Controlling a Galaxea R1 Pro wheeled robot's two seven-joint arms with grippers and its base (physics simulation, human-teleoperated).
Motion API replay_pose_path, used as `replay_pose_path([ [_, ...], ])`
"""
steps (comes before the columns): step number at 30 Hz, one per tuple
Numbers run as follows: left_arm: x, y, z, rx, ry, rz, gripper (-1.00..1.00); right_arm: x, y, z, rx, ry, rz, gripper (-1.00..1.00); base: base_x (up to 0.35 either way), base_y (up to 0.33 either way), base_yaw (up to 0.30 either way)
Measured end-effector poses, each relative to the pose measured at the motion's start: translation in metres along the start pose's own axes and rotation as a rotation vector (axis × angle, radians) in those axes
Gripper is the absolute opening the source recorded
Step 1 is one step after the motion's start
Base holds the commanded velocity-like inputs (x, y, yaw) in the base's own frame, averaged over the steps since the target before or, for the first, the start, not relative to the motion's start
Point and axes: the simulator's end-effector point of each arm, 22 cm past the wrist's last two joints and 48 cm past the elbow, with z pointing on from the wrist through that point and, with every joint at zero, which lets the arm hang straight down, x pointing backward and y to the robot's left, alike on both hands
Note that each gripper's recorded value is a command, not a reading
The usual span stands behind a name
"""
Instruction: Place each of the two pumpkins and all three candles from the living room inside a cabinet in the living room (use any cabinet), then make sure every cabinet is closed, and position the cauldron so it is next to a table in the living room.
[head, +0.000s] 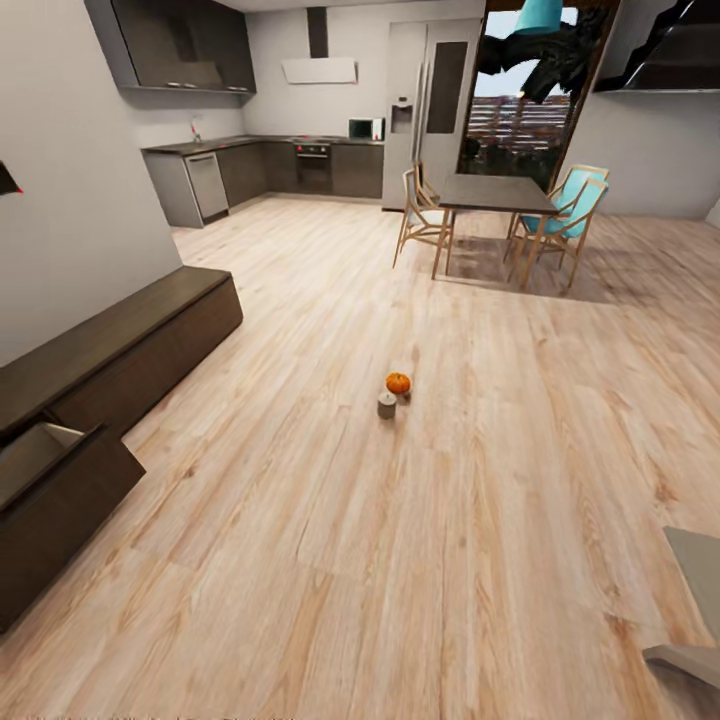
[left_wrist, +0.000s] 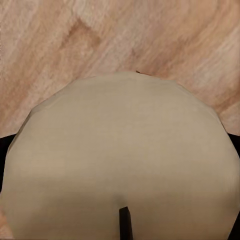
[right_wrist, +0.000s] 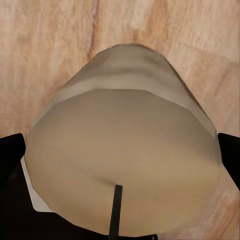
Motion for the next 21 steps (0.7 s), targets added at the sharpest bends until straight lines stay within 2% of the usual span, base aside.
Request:
replay_pose_path([
  [8, 0.0027, 0.0013, 0.0018, -0.004, 0.006, 0.001, -1.0, 0.0036, 0.0001, 0.0014, 0.0, 0.008, 0.0, -1.0, 0.002, 0.0, 0.226],
  [21, 0.0035, 0.0016, 0.0023, -0.005, 0.008, 0.002, -1.0, 0.0046, 0.0001, 0.0018, 0.0, 0.011, -0.001, -1.0, 0.0, 0.0, 0.281],
])
